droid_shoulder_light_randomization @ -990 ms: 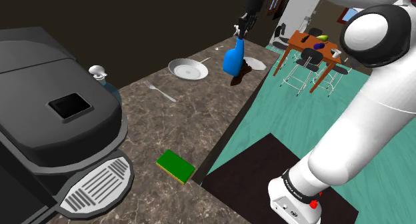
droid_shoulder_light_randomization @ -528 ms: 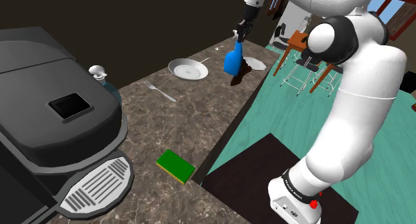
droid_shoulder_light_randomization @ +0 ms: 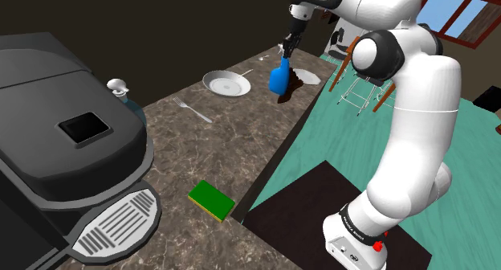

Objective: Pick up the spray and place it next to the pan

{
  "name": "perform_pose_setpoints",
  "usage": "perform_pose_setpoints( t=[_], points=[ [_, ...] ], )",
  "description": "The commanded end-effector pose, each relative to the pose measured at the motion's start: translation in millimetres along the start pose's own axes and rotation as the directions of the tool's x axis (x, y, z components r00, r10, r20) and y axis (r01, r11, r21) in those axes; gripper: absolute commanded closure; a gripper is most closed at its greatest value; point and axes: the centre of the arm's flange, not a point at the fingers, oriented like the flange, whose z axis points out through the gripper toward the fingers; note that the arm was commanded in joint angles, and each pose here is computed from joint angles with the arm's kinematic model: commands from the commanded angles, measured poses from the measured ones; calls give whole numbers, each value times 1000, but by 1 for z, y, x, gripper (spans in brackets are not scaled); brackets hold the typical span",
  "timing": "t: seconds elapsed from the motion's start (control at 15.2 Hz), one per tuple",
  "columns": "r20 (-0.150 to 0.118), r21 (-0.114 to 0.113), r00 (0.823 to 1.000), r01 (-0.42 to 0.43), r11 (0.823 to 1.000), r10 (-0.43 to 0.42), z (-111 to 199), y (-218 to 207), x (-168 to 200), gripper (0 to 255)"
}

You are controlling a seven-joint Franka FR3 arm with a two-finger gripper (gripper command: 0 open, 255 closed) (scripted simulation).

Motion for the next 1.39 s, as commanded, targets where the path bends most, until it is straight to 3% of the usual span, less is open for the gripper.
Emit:
perform_pose_setpoints(
  t=[0.0, 0.79, 1.32],
  points=[
    [-1, -1, 1000, 0, 1000, 0, 11, 0, 1, 255],
    [-1, -1, 1000, 0, 1000, 0, 74, 0, 2, 255],
    [-1, -1, 1000, 0, 1000, 0, 77, 0, 2, 255]
  ],
)
